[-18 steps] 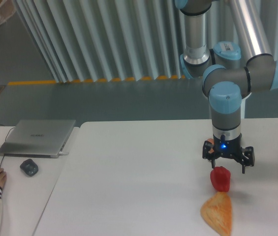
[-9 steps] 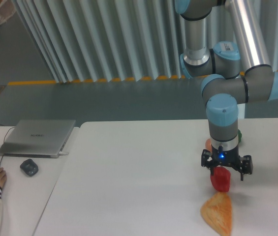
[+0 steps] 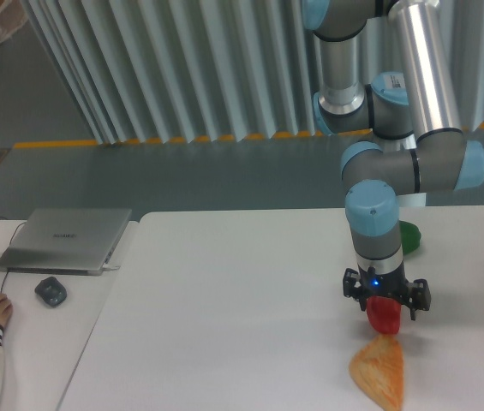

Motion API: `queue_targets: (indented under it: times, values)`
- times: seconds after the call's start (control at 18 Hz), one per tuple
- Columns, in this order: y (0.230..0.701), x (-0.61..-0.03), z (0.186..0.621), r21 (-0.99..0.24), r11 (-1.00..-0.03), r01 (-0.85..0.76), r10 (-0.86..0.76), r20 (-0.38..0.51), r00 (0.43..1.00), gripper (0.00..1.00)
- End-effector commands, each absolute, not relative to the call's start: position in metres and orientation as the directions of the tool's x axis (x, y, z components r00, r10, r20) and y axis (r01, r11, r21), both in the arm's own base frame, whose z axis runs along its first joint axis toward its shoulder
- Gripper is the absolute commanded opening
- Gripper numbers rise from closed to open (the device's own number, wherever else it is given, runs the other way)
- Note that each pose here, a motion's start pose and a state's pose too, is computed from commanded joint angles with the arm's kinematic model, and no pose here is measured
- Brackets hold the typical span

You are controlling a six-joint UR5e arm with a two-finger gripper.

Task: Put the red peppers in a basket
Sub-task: 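Close the gripper on the red pepper, then lift the red pepper and carry it away past the green pepper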

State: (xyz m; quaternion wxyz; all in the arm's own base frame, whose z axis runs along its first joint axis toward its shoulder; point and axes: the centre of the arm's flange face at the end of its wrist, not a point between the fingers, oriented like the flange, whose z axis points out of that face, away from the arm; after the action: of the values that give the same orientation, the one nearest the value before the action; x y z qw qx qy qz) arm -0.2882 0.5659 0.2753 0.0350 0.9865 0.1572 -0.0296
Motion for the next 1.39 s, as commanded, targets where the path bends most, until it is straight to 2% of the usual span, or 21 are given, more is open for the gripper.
queue_targets:
  times: [0.06, 0.22, 0.67, 0.83, 0.89, 1.0, 1.39]
  values:
    - [0.565, -0.288, 0.274, 0.064, -0.948, 0.312, 0.308, -0.071, 0.949, 0.66]
    - [0.564, -0.288, 0.267, 0.09, -0.947, 0.307, 0.297, -0.108, 0.949, 0.43]
    - [0.561, -0.297, 0.29, 0.076, -0.954, 0.289, 0.279, -0.118, 0.953, 0.39]
    - [0.561, -0.308, 0.314, 0.095, -0.955, 0.282, 0.272, -0.104, 0.957, 0.39]
    - [0.56, -0.309, 0.315, 0.095, -0.956, 0.279, 0.269, -0.103, 0.957, 0.34]
    - [0.557, -0.31, 0.324, 0.086, -0.96, 0.265, 0.256, -0.109, 0.961, 0.34]
    - [0.502, -0.362, 0.367, 0.097, -0.987, 0.13, 0.123, -0.081, 0.989, 0.34]
